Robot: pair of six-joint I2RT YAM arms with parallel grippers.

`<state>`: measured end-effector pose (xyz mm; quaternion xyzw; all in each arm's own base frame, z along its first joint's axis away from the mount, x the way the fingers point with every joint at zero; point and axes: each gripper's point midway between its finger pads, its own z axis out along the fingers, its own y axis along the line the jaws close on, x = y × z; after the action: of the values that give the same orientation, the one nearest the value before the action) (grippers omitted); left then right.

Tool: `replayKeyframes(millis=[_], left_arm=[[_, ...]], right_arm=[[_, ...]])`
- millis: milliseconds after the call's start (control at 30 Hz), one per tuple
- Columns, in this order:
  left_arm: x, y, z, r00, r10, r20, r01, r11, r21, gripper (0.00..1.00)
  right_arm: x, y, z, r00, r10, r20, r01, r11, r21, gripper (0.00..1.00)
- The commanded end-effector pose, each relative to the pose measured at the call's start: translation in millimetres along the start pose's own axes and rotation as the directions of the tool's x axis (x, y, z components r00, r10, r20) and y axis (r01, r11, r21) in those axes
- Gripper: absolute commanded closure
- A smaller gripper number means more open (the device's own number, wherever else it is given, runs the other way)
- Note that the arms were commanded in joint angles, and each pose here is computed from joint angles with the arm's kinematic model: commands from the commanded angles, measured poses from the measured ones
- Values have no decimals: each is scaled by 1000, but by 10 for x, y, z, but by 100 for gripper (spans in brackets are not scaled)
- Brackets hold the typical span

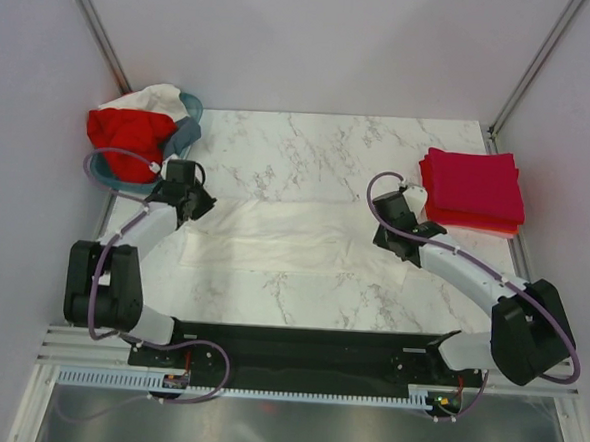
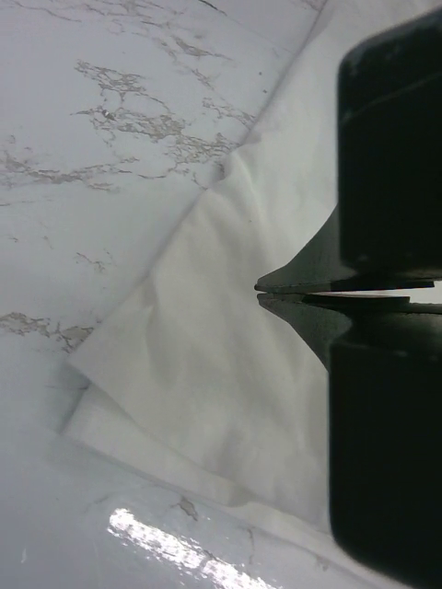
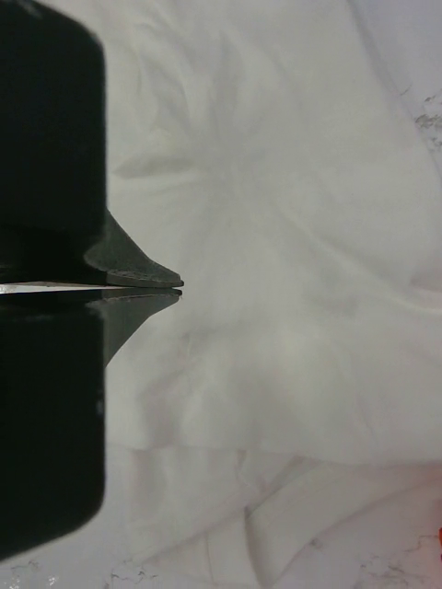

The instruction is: Fold and stack the t-shirts

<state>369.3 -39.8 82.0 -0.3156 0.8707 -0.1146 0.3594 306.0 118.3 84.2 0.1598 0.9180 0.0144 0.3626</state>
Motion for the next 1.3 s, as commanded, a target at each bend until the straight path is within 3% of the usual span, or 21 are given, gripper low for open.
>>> replayKeyframes(millis=[0, 333, 667, 1033, 1267], left_arm=[[-102, -42, 96, 999, 36, -22, -37, 998, -46, 98], [230, 87, 373, 985, 24, -168, -51, 986, -157, 98], [545, 344, 404, 960, -85, -267, -1, 952, -305, 98], [1345, 163, -83, 935, 79, -347, -162, 962, -219, 98], [1827, 328, -308, 902, 69, -425, -180, 958, -225, 98]], right_arm=[[97, -143, 15, 1000, 16, -18, -15, 998, 61, 100], [130, -196, 454, 994, 47, -95, -31, 987, 156, 100], [45, -166, 887, 987, 92, -135, -66, 981, 184, 100], [-318, 13, 1482, 981, 124, -151, -98, 981, 169, 100], [-654, 225, 1998, 988, 76, -136, -51, 983, 178, 100]])
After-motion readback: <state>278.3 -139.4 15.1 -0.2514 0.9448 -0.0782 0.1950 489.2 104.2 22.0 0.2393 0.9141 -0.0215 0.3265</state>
